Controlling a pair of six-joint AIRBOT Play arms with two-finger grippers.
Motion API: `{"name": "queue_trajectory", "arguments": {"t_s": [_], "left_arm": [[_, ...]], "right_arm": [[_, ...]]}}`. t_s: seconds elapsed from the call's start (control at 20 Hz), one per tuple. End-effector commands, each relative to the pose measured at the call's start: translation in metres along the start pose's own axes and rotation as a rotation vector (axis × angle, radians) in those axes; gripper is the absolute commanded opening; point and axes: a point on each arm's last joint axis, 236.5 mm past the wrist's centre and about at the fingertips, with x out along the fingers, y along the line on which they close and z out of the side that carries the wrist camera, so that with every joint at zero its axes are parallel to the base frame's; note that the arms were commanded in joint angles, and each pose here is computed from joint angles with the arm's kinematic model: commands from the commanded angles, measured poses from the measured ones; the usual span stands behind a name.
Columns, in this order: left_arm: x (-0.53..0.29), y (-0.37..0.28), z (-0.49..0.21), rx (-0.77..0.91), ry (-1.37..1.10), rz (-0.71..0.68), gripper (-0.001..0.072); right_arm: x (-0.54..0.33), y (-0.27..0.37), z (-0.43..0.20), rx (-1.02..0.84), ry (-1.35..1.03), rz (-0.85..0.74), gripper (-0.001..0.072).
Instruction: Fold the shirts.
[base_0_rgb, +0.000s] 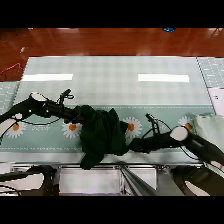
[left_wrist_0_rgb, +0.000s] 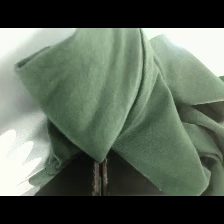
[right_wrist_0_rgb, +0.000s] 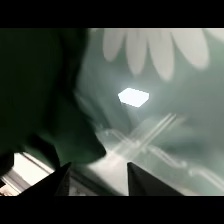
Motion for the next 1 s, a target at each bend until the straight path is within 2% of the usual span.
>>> {"name": "queue_trajectory", "arguments": {"t_s": [0.0,0.2,0.25,0.3,0.35,0.45,0.55,0.75,0.95], "left_arm": [[0.000,0.000,0.000,-0.003,0.000,0.000,0.0018],[0.000,0.000,0.001,-0.003,-0.005,0.002,0.0018],[0.000,0.001,0.002,-0.004,-0.009,0.004,0.0018],[-0.002,-0.001,0.005,-0.007,-0.018,-0.004,0.0019],[-0.008,-0.007,0.012,-0.007,-0.037,-0.025,0.0018],[-0.034,-0.027,0.031,0.033,-0.112,-0.059,0.0018],[-0.077,-0.061,0.054,0.120,-0.232,-0.094,0.0018],[-0.192,-0.157,0.084,0.408,-0.552,-0.085,0.0018],[-0.302,-0.271,0.059,0.692,-0.837,-0.079,0.0018]], "right_arm": [[0.022,0.007,0.022,-0.044,-0.001,-0.022,0.0409],[0.041,0.024,0.018,-0.072,0.046,0.018,0.0400],[0.047,0.029,0.013,-0.087,0.056,0.033,0.0316],[0.051,0.036,0.007,-0.112,0.065,0.048,0.0186],[0.052,0.042,0.004,-0.149,0.067,0.066,0.0021],[0.038,0.051,0.016,-0.183,0.036,0.085,0.0022],[-0.006,0.060,0.053,-0.225,-0.060,0.076,0.0022],[-0.183,0.088,0.150,-0.326,-0.432,-0.039,0.0022],[-0.355,0.166,0.154,-0.525,-0.742,-0.107,0.0022]]}}
